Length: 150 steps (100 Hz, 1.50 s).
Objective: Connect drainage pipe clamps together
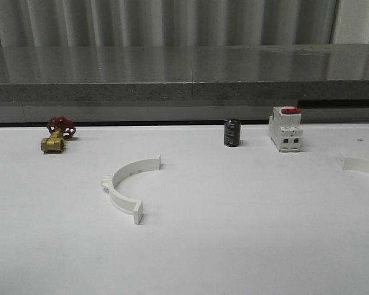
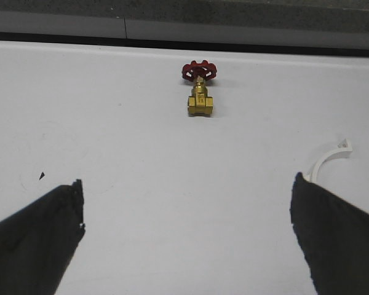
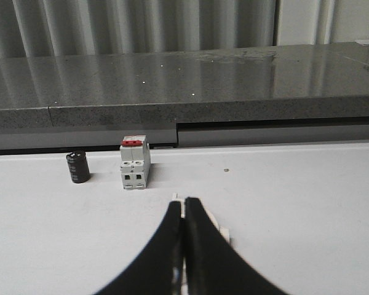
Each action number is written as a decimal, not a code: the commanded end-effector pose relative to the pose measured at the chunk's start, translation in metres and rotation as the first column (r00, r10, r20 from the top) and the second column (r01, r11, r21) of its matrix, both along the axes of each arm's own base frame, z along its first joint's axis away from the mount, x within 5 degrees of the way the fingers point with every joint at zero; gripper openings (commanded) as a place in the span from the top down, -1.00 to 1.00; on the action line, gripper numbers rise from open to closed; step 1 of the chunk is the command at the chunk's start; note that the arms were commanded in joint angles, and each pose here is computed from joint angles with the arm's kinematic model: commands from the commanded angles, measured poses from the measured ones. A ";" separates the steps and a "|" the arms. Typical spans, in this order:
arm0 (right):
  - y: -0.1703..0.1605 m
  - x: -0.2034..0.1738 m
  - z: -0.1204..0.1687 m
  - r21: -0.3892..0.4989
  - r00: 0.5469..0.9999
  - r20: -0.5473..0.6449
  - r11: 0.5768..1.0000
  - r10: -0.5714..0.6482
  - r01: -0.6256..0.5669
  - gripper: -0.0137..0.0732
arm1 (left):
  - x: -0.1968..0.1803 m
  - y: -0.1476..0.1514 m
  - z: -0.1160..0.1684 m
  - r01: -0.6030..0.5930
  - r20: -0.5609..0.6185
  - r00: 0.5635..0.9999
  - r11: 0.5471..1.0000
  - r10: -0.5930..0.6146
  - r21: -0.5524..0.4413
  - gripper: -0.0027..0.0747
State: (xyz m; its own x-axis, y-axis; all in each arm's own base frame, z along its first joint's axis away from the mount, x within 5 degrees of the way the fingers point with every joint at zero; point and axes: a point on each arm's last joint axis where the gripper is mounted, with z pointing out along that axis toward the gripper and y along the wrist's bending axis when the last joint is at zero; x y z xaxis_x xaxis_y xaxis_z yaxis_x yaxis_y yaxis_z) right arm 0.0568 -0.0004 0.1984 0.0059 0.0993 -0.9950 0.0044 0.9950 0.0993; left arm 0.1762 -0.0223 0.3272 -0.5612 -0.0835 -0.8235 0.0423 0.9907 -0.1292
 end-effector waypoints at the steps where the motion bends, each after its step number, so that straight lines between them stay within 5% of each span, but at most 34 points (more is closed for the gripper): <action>1: 0.000 -0.003 0.013 -0.013 0.994 0.109 1.000 0.001 0.001 0.84 | -0.017 0.002 0.009 0.001 0.138 0.990 1.000 0.002 -0.018 -0.78; 42: 0.000 -0.003 0.013 -0.013 0.994 0.109 1.000 0.001 0.001 0.84 | -0.083 0.010 -0.027 0.003 0.249 0.969 0.999 0.005 -0.032 -0.65; 52: 0.000 -0.003 0.013 -0.013 0.994 0.109 1.000 0.001 0.001 0.84 | -0.091 0.011 -0.029 0.004 0.276 0.961 0.999 0.005 -0.035 -0.34; 81: 0.000 -0.003 0.014 -0.013 0.994 0.113 1.000 0.001 0.000 0.84 | -0.097 0.013 -0.027 0.002 0.310 0.951 1.000 0.004 -0.021 0.99; 119: 0.000 -0.007 0.034 0.003 0.994 0.107 1.000 -0.004 0.004 0.84 | -0.097 0.013 -0.027 0.002 0.310 0.951 1.000 0.004 -0.021 0.98; 150: -0.002 0.014 0.088 0.032 0.989 -0.147 0.999 -0.020 0.025 0.84 | -0.097 0.013 -0.027 0.002 0.310 0.951 1.000 0.004 -0.021 0.98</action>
State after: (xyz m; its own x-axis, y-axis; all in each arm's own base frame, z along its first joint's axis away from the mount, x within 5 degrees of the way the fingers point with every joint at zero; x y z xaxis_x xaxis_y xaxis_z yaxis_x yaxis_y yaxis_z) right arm 0.0598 -0.0017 0.2571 -0.1311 0.1351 -0.9821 0.0373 0.9906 0.1312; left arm 0.0767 -0.0092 0.2854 -0.3706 -0.0925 -0.9242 0.0702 0.9894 -0.1271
